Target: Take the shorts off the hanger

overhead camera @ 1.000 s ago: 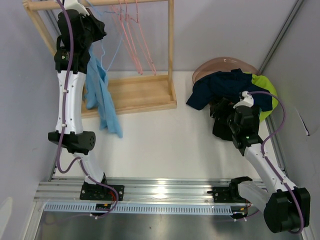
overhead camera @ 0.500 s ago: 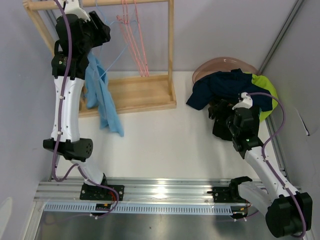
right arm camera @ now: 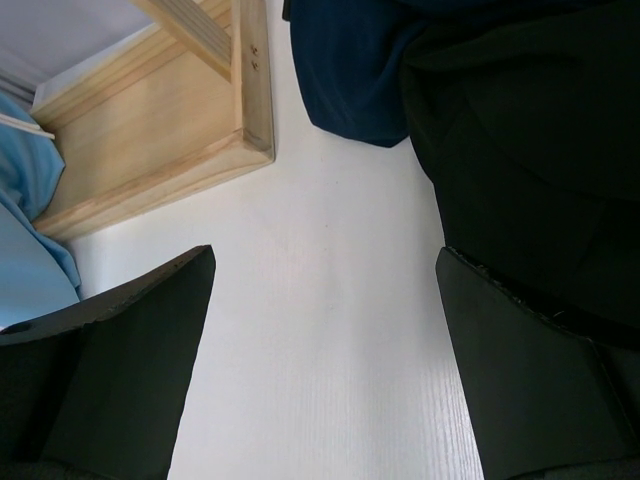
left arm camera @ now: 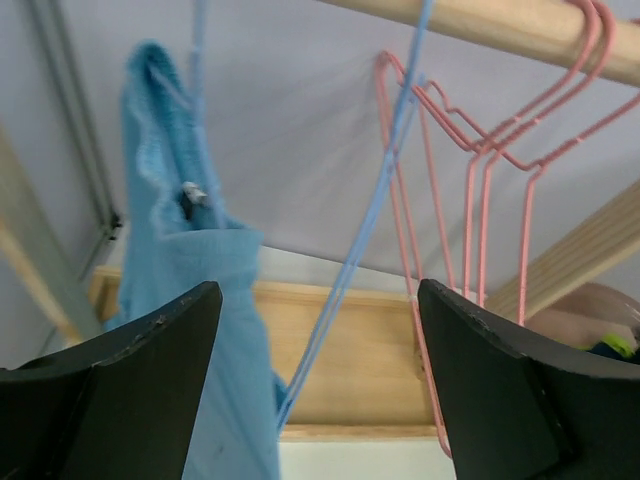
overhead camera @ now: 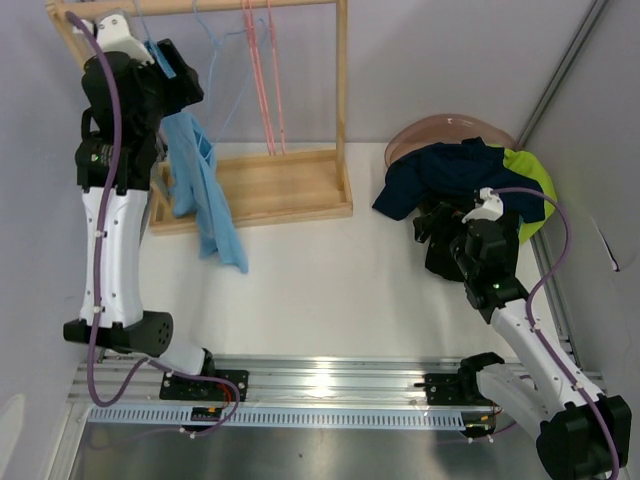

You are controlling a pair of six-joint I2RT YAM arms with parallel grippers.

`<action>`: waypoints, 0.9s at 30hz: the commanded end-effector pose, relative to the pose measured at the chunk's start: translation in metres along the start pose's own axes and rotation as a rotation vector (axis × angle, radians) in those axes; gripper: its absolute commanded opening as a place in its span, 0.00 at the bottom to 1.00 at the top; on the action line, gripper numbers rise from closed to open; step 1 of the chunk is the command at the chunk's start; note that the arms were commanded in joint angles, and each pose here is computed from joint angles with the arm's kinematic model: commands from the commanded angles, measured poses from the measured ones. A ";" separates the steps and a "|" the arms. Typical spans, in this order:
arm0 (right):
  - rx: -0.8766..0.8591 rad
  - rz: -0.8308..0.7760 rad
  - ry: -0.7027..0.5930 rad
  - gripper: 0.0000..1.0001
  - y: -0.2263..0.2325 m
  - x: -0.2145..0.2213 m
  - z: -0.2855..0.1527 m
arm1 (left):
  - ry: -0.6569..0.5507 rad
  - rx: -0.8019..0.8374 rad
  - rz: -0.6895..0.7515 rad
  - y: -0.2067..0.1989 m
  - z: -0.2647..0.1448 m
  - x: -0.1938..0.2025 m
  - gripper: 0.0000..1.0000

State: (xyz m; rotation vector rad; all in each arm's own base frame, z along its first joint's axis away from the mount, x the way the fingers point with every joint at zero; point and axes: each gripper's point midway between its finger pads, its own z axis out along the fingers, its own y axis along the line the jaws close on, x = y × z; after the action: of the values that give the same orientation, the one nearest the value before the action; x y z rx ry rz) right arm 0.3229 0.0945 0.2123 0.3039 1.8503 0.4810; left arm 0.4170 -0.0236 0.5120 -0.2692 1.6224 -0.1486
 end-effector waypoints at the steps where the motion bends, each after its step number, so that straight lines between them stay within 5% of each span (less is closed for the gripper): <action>1: -0.001 0.007 -0.014 1.00 0.004 -0.002 -0.004 | -0.090 -0.139 -0.011 0.038 -0.020 -0.026 0.84; 13: 0.003 -0.008 0.008 0.99 0.005 0.007 -0.005 | 0.015 -0.249 0.001 0.065 0.021 0.023 0.77; 21: 0.021 -0.039 0.032 0.99 0.000 0.014 -0.004 | -0.077 -0.232 -0.040 0.053 0.053 -0.019 0.73; 27: 0.032 -0.057 0.045 0.99 -0.002 0.016 0.001 | -0.074 -0.247 -0.035 0.057 0.074 -0.014 0.74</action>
State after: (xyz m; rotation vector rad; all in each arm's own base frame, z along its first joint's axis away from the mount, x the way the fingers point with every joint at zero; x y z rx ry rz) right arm 0.3155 0.1019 0.1990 0.2734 1.9060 0.4504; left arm 0.4896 0.0296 0.4802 -0.4530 1.6457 0.0363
